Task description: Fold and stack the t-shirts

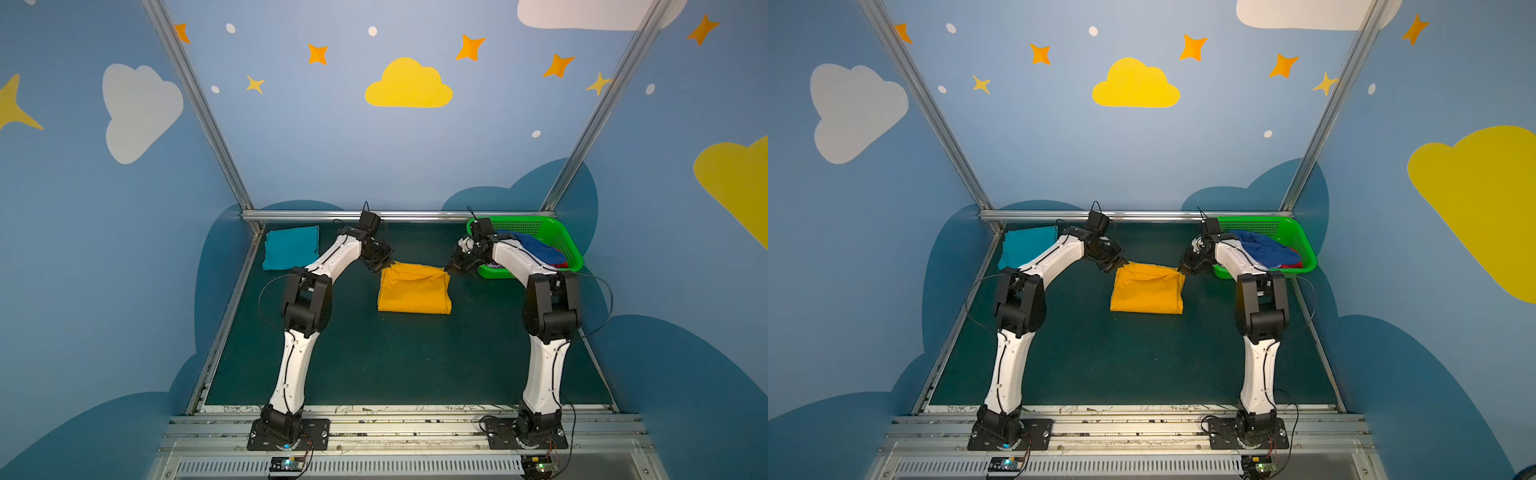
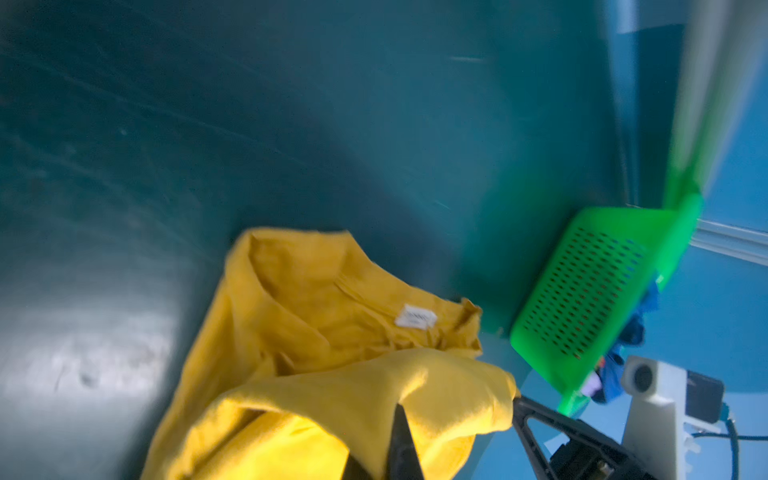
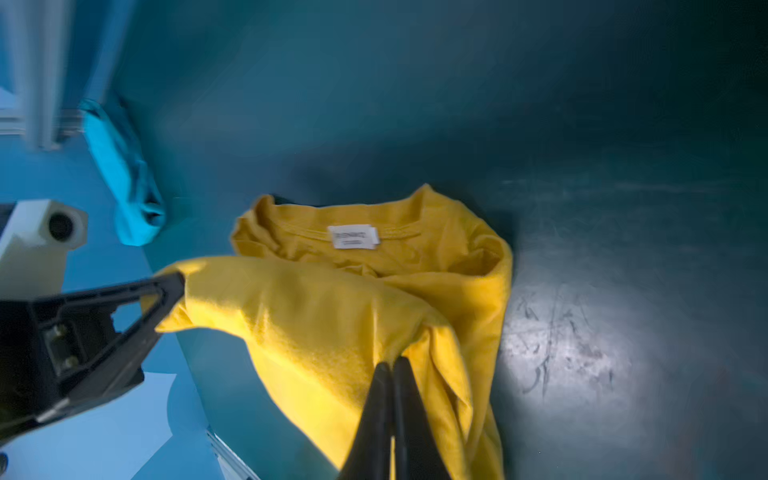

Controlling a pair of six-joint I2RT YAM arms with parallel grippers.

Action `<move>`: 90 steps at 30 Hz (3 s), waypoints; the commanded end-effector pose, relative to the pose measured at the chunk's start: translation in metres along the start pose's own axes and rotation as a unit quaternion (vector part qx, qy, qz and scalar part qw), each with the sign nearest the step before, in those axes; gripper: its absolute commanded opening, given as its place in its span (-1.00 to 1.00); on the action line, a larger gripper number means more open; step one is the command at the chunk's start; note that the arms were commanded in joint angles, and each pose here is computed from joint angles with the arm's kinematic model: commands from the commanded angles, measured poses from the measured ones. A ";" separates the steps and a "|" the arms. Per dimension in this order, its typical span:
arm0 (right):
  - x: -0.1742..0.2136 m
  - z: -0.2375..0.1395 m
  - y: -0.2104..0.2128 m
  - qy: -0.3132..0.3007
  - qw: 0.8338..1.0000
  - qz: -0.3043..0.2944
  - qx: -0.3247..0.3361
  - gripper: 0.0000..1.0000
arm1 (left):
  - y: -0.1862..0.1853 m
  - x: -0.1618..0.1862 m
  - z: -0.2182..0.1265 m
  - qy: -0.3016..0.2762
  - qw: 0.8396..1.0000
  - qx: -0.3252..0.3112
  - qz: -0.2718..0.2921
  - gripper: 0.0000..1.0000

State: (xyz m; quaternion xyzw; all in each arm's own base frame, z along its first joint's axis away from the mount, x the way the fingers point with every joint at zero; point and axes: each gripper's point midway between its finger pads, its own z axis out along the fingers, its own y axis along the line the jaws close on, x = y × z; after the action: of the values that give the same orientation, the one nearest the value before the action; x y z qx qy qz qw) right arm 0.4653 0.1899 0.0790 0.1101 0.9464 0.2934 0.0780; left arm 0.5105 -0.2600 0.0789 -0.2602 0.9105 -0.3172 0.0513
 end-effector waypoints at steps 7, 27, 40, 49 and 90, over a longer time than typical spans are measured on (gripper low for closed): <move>-0.004 0.018 -0.010 0.030 0.999 0.021 0.014 -0.61 | 0.007 -0.030 0.013 0.004 1.000 0.011 -0.025 -0.05; -0.006 -0.001 0.012 -0.017 0.990 -0.107 0.094 0.14 | 0.009 -0.027 -0.015 -0.025 0.998 -0.032 0.050 0.62; -0.014 0.031 -0.010 0.015 0.992 -0.072 0.107 0.10 | 0.047 -0.001 0.014 0.023 0.997 -0.068 0.035 0.59; -0.002 0.020 0.010 0.020 0.996 -0.064 0.062 -1.00 | 0.073 0.026 0.026 0.046 0.996 -0.075 0.019 0.54; -0.007 -0.046 -0.060 -0.048 0.985 0.002 0.165 -0.09 | -0.019 -0.006 0.040 -0.046 0.978 -0.099 0.179 0.60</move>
State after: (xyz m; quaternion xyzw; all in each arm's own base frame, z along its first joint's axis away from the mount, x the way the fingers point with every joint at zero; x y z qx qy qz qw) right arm 0.4494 0.1169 0.0810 0.1383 0.9761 0.1347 0.0997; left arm 0.5433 -0.3139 0.0846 -0.1142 0.9472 -0.2598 0.1490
